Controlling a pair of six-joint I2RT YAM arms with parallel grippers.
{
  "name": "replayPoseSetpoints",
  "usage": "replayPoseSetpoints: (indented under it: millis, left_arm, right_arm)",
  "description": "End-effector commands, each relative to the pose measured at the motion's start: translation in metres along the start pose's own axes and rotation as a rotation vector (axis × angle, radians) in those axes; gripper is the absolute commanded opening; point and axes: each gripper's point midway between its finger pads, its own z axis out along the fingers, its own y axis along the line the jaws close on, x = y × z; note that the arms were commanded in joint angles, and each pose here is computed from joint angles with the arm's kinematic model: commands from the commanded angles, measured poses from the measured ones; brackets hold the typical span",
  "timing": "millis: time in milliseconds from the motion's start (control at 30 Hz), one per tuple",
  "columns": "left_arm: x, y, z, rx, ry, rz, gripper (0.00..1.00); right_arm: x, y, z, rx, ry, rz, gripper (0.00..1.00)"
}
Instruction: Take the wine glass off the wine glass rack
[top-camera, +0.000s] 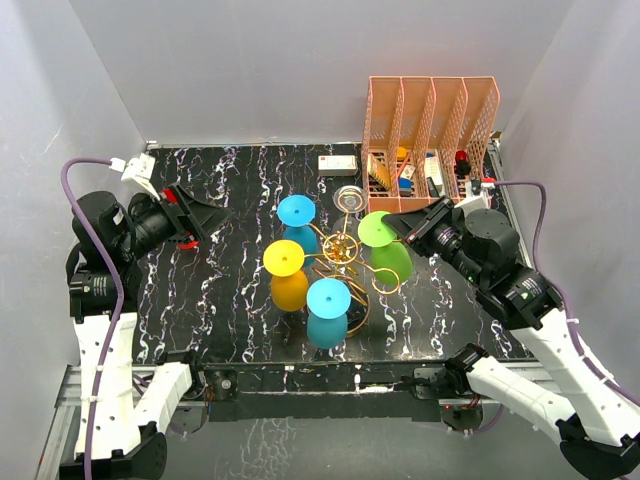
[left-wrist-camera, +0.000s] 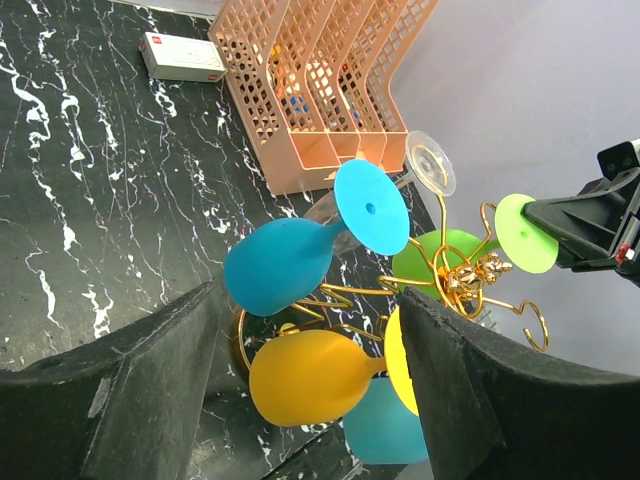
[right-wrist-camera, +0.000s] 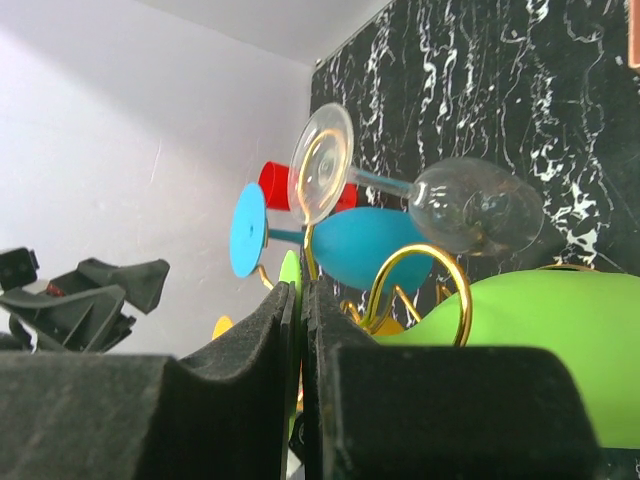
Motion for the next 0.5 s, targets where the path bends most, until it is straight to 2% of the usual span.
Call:
replayPoseSetpoints:
  millis: [0,167,467]
  left_arm:
    - [0.001,0.0,-0.002,-0.004,-0.004,0.021,0.7]
    - [0.002,0.001,0.0,-0.004,0.004,0.007,0.72]
    - [-0.001,0.005,0.0,-0.025,-0.026,-0.005,0.76]
  right_arm:
    - [0.007,0.02,-0.005,-0.111,0.044,-0.028,0.08]
    - [0.016,0.022,-0.013,-0.145,0.088,-0.04,0.08]
    - [0.006,0.007,-0.028,-0.074,0.031,-0.018,0.08]
